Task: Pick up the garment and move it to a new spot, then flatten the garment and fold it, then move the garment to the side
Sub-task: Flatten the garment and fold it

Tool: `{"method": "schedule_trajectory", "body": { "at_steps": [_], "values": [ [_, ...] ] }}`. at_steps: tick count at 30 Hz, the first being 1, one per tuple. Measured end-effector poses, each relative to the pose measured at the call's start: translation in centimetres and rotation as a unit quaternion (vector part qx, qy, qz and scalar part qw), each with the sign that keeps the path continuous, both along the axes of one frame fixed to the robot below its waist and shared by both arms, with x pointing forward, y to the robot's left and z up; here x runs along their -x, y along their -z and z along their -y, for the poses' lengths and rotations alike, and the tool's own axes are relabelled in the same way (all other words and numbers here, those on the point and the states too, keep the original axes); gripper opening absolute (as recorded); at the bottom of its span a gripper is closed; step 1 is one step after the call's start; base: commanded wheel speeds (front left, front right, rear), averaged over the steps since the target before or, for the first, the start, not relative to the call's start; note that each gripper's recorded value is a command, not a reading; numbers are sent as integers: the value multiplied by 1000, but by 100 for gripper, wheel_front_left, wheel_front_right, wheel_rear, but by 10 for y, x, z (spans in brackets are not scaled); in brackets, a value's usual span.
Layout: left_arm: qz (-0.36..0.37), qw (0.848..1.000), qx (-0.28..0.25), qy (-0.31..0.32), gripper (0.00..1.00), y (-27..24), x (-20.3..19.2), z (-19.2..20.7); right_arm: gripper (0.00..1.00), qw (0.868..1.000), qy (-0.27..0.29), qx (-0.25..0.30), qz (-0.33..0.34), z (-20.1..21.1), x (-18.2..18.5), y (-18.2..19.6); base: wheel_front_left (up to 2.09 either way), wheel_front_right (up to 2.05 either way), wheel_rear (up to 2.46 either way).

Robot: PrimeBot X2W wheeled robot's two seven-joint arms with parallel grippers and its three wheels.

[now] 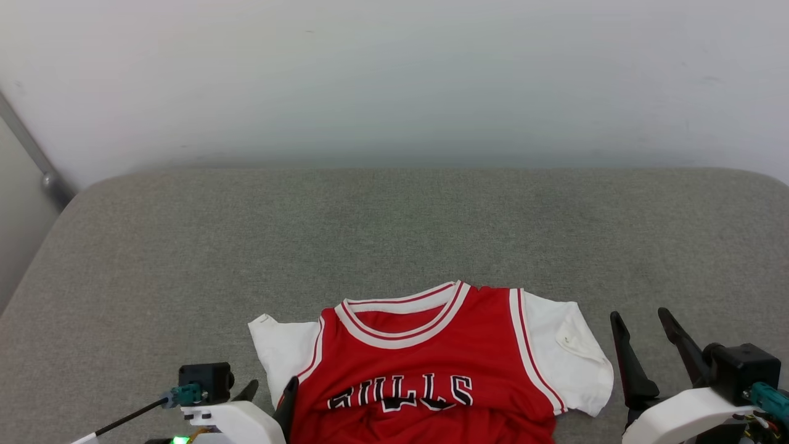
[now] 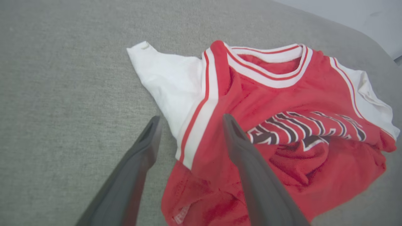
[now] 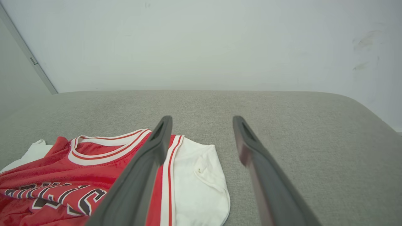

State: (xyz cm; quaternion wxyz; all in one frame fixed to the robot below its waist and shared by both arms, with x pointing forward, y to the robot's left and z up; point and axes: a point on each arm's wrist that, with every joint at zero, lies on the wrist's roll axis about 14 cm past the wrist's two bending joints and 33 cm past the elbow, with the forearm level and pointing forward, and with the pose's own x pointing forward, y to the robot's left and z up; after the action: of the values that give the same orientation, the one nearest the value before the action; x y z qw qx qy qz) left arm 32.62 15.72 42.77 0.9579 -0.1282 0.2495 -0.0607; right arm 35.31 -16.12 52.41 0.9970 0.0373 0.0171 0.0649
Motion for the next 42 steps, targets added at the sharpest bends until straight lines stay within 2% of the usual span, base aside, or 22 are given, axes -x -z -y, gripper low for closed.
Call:
{"method": "schedule_trajectory", "body": {
  "at_steps": [1,5,8,12,17,21,25,28,34,35,36,38,42],
  "values": [
    [51,999,-5,-18,100,-21,-9,-8,100,1000,-1,0,4,-1,1,-3,0,0,0],
    [108,993,-18,-36,100,-49,-25,-23,100,1000,0,0,7,0,2,-5,0,0,0],
    [127,991,-34,-37,100,-64,-36,-34,100,1000,1,0,8,1,2,-6,0,0,0],
    [127,991,-51,-5,100,-80,-56,-34,100,1000,5,0,1,3,0,-1,0,0,0],
    [48,996,-52,45,100,-65,-73,-32,100,1000,8,0,-13,5,-6,7,0,0,0],
    [-47,994,-44,90,100,-37,-80,-25,100,1000,14,-1,-21,9,-16,15,0,0,0],
    [-149,980,-40,126,100,0,-78,-23,100,999,20,-1,-33,12,-25,26,0,0,0],
    [-207,968,-52,131,100,24,-77,-31,100,999,25,-1,-40,15,-31,33,0,0,0],
    [-287,947,-62,133,100,56,-75,-37,100,998,36,0,-52,22,-36,44,0,0,0],
    [-297,944,-55,134,75,59,-74,-34,100,998,37,0,-53,23,-36,45,0,0,0],
    [-301,943,-47,135,42,60,-74,-32,100,998,38,0,-55,24,-36,46,0,0,0],
    [-302,942,-44,141,0,62,-74,-29,100,998,40,-1,-57,25,-35,48,0,0,0],
    [-269,954,-26,129,0,60,-79,-25,100,998,42,-1,-54,26,-35,46,0,0,0]
  ]
}}
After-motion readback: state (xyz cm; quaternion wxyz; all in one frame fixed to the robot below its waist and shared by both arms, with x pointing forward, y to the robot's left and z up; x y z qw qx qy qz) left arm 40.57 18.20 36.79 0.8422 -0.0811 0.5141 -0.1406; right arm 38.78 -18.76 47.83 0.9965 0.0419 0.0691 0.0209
